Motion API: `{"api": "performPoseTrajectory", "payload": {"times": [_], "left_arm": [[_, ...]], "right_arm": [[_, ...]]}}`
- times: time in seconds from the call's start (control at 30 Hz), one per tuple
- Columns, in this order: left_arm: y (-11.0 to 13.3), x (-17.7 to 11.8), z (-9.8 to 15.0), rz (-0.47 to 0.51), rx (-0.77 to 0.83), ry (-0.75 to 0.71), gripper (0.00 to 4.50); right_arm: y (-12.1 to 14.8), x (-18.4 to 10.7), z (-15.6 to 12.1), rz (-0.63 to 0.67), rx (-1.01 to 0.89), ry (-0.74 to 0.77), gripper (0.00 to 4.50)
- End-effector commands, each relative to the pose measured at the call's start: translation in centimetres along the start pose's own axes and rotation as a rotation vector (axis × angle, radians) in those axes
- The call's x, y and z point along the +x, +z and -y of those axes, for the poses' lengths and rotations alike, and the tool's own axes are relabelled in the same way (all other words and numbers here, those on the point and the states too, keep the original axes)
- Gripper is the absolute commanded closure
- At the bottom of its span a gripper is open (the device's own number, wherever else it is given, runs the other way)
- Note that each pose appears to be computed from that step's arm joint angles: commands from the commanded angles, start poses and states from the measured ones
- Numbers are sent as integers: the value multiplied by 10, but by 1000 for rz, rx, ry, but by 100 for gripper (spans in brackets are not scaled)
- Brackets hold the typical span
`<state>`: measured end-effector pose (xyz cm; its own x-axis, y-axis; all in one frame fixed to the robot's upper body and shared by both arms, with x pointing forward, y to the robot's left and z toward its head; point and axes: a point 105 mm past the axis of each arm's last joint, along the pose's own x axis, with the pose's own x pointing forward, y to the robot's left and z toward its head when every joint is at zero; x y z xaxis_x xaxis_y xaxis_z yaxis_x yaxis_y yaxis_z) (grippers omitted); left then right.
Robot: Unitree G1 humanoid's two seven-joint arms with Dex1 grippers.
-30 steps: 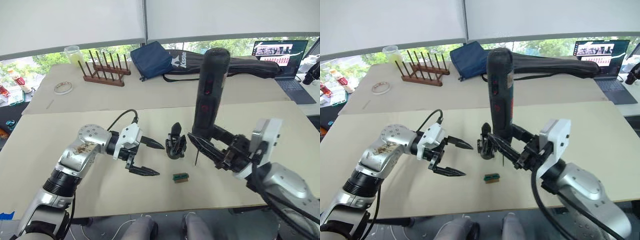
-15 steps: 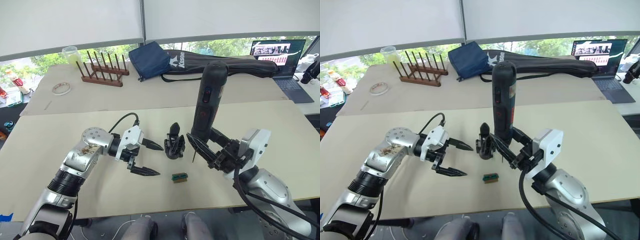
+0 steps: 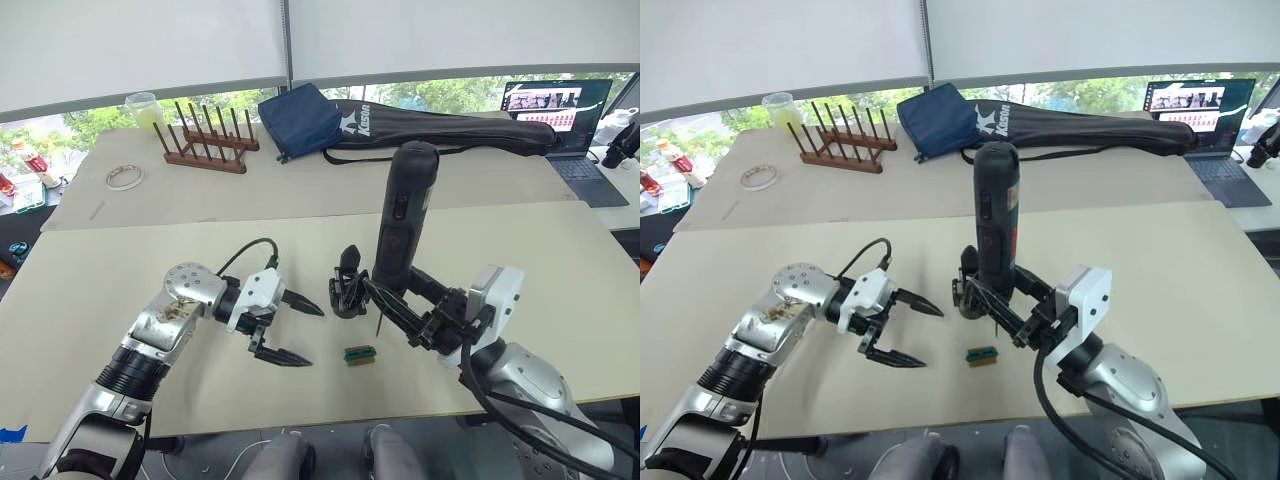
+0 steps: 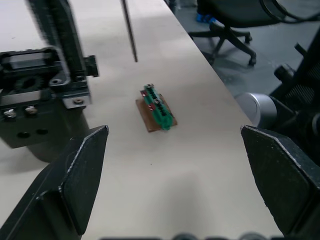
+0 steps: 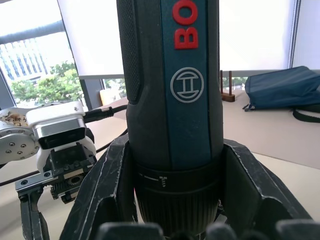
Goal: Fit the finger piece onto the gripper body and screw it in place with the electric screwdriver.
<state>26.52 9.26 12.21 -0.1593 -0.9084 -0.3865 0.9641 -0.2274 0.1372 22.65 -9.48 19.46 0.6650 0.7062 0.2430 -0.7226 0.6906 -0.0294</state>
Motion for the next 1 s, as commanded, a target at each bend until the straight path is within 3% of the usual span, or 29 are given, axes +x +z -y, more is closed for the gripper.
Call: {"api": "performPoseTrajectory", "payload": {"times": [0.03, 1.0], "left_arm": [[6, 0, 0, 0, 33, -12, 0], [-6, 18, -3, 19, 14, 16, 0]], "right_arm": [[15, 0, -9, 70, -23, 47, 253], [7, 0, -12, 54, -38, 69, 253]]}}
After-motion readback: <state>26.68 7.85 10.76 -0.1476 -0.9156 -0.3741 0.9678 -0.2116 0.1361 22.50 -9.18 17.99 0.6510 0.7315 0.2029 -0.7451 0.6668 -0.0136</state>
